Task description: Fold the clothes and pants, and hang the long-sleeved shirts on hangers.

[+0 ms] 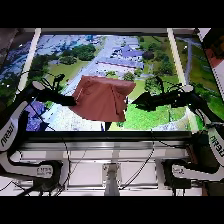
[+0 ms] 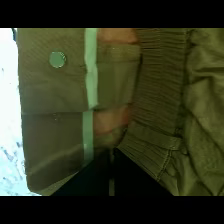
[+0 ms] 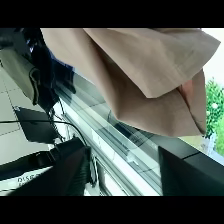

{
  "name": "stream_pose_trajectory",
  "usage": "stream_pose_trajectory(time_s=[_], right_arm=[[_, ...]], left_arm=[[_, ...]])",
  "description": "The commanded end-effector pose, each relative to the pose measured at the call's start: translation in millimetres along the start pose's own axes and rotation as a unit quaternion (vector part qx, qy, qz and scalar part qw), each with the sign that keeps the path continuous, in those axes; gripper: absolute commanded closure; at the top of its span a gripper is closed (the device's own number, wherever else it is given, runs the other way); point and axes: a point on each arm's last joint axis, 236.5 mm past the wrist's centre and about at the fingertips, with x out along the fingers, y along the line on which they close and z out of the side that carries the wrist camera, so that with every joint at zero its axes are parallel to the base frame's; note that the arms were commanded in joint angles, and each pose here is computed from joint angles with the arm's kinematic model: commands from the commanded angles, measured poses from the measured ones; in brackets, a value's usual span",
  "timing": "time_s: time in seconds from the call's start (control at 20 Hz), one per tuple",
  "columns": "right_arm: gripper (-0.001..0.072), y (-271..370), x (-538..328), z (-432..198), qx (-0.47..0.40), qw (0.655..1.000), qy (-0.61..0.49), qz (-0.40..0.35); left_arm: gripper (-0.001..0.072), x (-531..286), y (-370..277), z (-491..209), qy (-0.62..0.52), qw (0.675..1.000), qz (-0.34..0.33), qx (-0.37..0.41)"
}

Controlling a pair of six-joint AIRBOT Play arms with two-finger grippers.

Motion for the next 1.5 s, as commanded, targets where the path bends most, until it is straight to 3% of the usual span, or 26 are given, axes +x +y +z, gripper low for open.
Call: stream_pose_trajectory(time_s=[0.0, 0.05, 0.2, 0.3, 0.55, 0.6, 0.7, 0.75, 1.45], right_arm=[[0.0513, 4.3, 0.2, 2.9, 0.004, 1.0, -0.006, 0.009], [0.0692, 2.7, 0.2, 5.8, 0.003, 1.0, -0.012, 0.006], [0.0704, -5.7, -0.2, 24.3, 0.009, 0.998, -0.054, -0.008], [0.0704, -2.7, 4.6, 25.4, 0.028, 0.997, -0.072, 0.022], [0.0695, -34.9, 37.1, -33.7, 0.124, 0.991, -0.03, 0.045], [0.0626, -39.6, 46.4, -51.0, 0.134, 0.99, -0.01, 0.04], [0.0356, -49.6, 58.5, -74.8, 0.129, 0.991, 0.023, 0.012], [0.0332, -52.4, 61.5, -80.4, 0.132, 0.991, 0.032, 0.001], [0.0329, -63.6, 95.0, -79.1, 0.209, 0.976, -0.005, -0.063]], left_arm=[[0.0697, -15.4, -14.2, -1.9, 0.002, 1.0, -0.009, 0.027], [0.0697, -25.9, -18.9, 3.5, -0.012, 0.999, -0.004, 0.036], [0.0697, -63.0, -32.1, 22.4, -0.067, 0.995, 0.023, 0.066], [0.0697, -85.5, -37.3, 35.9, -0.107, 0.99, 0.045, 0.081], [0.0697, -97.1, -41.5, 41.8, -0.127, 0.988, 0.051, 0.065], [0.0697, -97.2, -41.6, 41.9, -0.128, 0.988, 0.051, 0.065], [0.0697, -97.2, -41.6, 41.9, -0.128, 0.988, 0.051, 0.065], [0.0697, -97.2, -41.8, 41.8, -0.128, 0.989, 0.05, 0.061], [0.0696, -97.2, -43.3, 42.6, -0.13, 0.989, 0.046, 0.051]])
